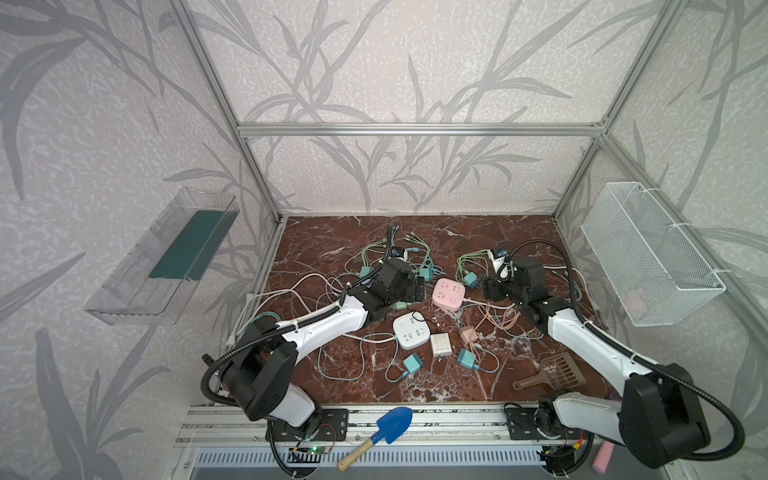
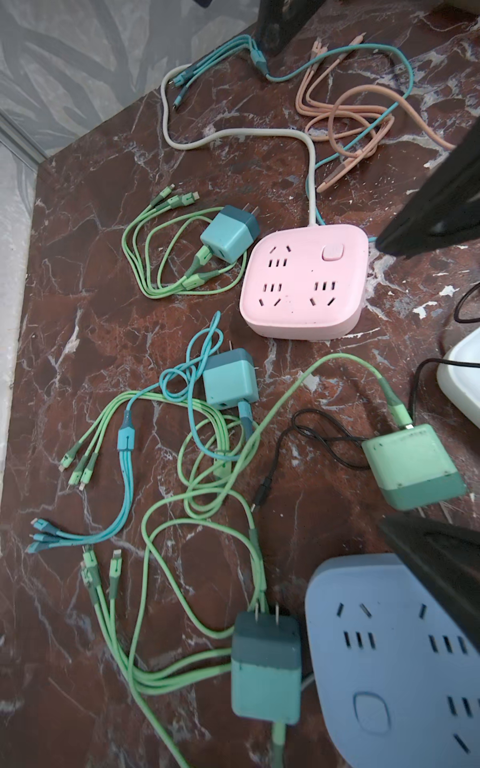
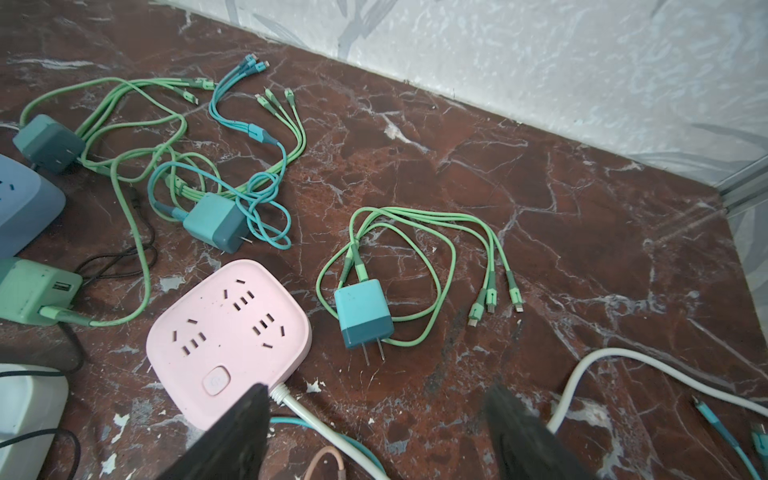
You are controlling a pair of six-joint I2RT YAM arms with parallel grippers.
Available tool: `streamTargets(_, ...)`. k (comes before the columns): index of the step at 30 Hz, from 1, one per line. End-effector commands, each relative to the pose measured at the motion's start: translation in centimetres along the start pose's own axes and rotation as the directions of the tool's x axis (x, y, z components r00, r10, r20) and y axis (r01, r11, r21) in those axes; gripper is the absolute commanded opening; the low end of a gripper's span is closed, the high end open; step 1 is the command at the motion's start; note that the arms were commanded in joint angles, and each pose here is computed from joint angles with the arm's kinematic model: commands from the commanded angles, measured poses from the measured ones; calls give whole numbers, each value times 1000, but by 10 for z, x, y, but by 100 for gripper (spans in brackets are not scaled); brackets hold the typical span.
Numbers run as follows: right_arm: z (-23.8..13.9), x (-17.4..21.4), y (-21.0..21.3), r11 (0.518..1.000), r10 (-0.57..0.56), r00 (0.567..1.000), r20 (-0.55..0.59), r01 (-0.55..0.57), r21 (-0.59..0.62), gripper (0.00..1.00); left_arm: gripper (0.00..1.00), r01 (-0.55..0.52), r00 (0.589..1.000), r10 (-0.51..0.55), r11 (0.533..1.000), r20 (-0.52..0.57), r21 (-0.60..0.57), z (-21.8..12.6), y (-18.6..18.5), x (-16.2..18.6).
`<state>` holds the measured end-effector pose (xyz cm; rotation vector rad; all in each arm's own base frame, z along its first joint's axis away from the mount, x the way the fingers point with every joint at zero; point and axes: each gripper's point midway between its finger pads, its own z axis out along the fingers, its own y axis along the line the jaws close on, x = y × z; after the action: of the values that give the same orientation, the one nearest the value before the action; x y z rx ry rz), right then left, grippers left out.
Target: Pull the plug off the socket
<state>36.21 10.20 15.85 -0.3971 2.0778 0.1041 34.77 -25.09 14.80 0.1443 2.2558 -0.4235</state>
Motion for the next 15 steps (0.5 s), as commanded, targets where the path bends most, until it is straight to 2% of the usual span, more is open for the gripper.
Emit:
streamTargets(1, -13, -29, -11, 998, 6, 986, 166, -17, 66, 83, 99, -12, 996, 17, 998, 92, -56, -15, 12, -15)
streamTargets(10, -31, -6, -37, 971, -19, 966, 257, -43, 234, 90, 99, -32, 988, 56, 986, 145, -163, -40, 42, -12)
streamTargets(15, -29, 6, -45, 956, -50, 966, 253, -27, 293, 92, 99, -44, 982, 80, 977, 173, -207, -54, 55, -13)
